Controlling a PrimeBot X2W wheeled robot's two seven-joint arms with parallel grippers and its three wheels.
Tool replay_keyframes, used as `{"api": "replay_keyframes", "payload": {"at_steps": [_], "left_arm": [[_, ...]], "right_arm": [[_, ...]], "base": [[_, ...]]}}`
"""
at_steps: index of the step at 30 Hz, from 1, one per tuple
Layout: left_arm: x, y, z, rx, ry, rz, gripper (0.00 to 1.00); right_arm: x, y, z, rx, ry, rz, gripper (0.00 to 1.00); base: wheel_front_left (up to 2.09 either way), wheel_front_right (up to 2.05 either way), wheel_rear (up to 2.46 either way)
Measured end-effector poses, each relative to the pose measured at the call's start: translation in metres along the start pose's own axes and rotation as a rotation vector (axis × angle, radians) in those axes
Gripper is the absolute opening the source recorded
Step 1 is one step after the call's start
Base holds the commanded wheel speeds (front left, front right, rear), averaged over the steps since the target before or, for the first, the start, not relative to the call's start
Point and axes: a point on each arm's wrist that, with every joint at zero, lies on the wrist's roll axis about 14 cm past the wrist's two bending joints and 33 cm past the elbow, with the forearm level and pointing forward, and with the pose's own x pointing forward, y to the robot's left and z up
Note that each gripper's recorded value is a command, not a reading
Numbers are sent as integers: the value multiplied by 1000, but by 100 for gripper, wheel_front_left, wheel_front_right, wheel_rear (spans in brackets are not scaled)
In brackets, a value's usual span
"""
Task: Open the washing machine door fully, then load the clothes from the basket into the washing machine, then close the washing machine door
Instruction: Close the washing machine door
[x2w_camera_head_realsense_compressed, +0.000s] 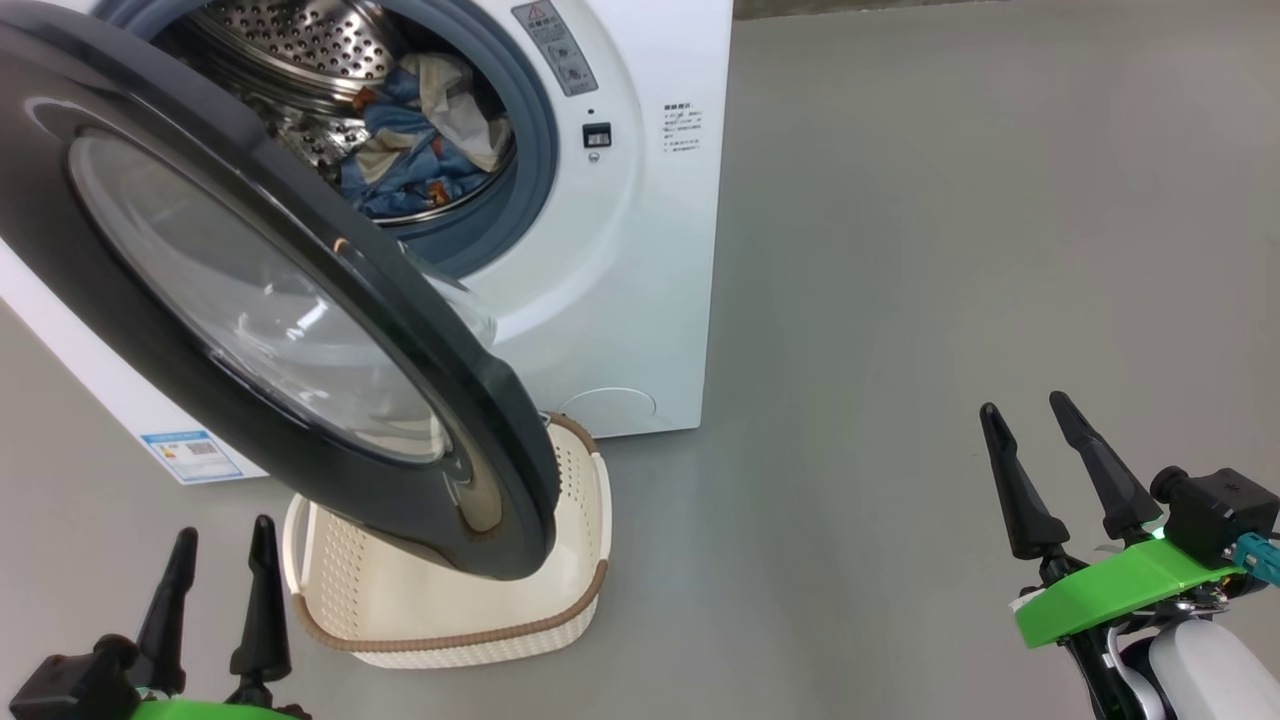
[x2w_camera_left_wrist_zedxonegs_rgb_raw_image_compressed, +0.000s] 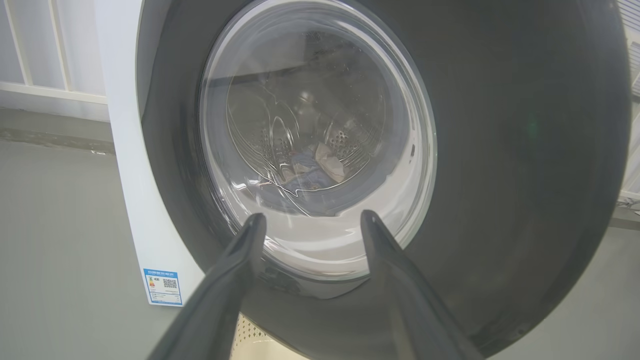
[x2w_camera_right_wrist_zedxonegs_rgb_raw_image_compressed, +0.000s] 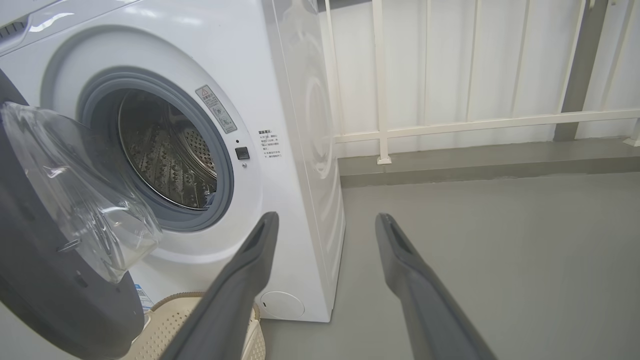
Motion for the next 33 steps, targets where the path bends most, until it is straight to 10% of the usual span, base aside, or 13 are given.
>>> {"api": "replay_keyframes", "payload": {"at_steps": [13, 18, 33], "left_arm": [[-4, 4, -2, 6, 8, 9, 100], [-8, 8, -1, 7, 6, 23, 100], [-42, 46, 14, 21, -30, 149, 100]], "right_arm": [[7, 0, -5, -4, 16, 6, 100], [15, -1, -1, -7, 2, 6, 0], [67, 42, 22, 31, -74, 130, 0]], "base": [[0, 0, 0], [0, 0, 0], [0, 0, 0]]}}
